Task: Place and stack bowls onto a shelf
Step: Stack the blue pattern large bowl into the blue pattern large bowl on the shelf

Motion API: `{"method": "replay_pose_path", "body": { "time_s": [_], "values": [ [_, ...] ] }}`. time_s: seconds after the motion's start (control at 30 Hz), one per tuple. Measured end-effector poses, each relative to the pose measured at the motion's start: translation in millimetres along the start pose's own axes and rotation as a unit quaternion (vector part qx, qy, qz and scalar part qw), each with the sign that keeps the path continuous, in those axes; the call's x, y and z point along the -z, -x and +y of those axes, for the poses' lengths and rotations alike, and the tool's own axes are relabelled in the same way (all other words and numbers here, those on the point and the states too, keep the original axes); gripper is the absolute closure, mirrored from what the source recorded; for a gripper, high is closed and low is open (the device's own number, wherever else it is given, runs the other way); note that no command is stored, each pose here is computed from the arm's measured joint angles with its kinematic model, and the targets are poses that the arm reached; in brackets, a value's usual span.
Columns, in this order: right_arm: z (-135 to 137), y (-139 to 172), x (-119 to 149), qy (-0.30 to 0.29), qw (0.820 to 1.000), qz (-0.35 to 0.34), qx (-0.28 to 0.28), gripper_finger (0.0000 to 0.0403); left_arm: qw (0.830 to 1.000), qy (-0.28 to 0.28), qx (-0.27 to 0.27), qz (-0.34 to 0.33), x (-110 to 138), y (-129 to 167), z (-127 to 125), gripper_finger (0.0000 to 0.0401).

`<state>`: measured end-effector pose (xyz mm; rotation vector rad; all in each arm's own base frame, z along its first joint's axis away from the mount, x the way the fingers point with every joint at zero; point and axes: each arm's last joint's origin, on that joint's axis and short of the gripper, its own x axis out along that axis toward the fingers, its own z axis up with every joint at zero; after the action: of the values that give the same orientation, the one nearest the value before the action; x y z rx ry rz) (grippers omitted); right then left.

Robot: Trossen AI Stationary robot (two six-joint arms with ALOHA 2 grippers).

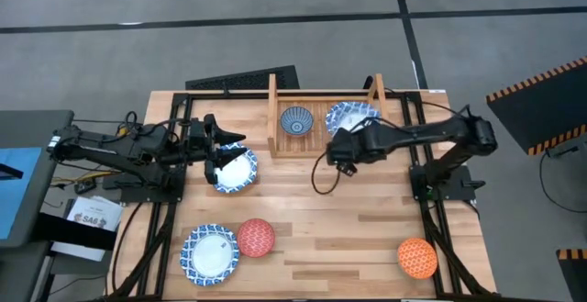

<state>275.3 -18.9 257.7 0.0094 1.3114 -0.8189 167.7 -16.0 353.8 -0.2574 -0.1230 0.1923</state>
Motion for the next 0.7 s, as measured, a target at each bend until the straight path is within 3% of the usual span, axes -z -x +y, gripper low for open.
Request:
{"method": "replay_pose_path", "body": {
  "time_s": [0.17,0.7],
  "values": [
    [3,-21,-5,0.015,0.999,0.046,0.023,0.0382,1.000,-0.001,-0.008,0.000,0,0,1,0.0227],
    [23,-65,-20,0.060,0.994,0.077,0.039,0.0371,1.000,-0.001,-0.010,0.002,1,0,1,0.0227]
  ]
}}
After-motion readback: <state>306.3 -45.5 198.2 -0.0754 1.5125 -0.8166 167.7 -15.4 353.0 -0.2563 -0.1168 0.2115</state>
